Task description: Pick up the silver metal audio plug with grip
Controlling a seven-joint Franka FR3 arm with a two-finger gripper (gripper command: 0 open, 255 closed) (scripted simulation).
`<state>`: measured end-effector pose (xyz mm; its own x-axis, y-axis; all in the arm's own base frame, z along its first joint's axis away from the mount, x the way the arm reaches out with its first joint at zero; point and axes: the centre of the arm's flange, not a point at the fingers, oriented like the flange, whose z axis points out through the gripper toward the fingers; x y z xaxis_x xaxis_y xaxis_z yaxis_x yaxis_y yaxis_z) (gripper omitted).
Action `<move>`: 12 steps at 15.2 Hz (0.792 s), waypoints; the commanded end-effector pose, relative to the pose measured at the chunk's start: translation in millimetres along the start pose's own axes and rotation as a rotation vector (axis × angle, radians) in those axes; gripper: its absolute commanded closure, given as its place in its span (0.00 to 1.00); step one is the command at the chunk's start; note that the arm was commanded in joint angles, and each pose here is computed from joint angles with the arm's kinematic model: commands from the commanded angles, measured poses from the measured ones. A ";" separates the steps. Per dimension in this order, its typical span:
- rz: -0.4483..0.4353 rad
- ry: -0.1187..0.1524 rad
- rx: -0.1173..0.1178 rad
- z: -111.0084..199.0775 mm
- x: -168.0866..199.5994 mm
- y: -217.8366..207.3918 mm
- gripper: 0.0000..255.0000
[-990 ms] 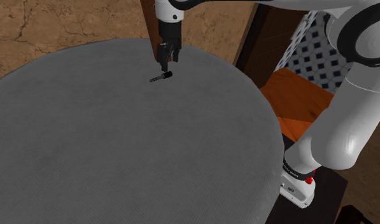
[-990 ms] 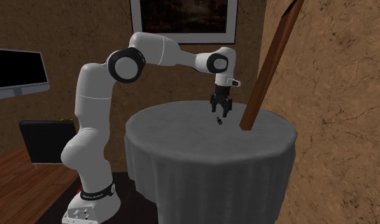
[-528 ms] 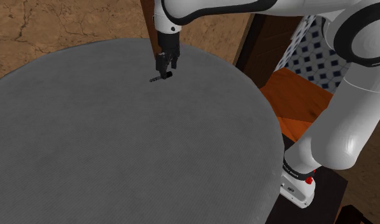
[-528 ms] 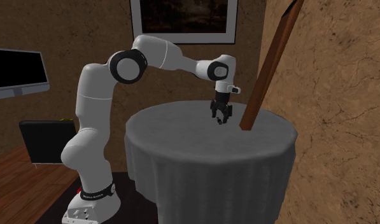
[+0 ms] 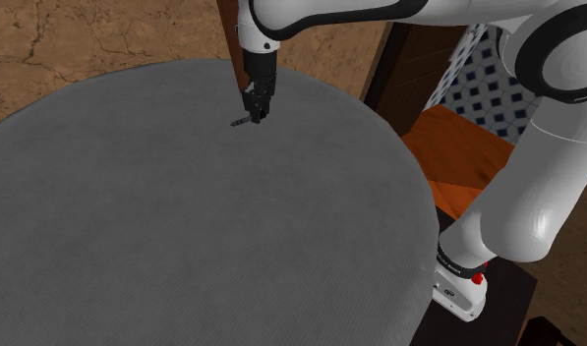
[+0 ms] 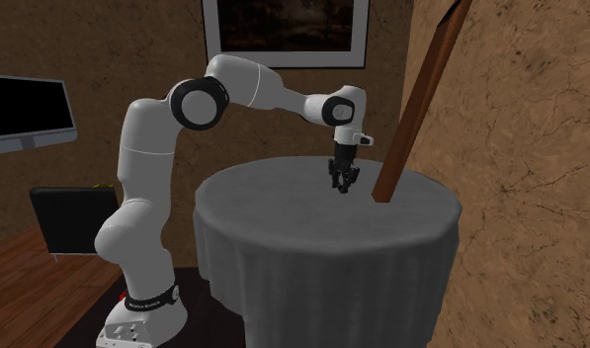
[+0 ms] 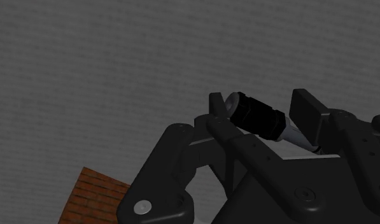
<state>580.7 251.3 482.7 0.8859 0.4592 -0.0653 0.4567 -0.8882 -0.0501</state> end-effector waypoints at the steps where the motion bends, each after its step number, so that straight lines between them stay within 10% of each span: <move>1: 0.000 0.000 0.000 0.0 0.0 0.0 1.00; 12: 0.000 0.000 0.000 -46.9 -3.3 -2.8 1.00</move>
<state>581.0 250.9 524.3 0.8859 0.4593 -0.0648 0.4568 -0.8882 -0.0502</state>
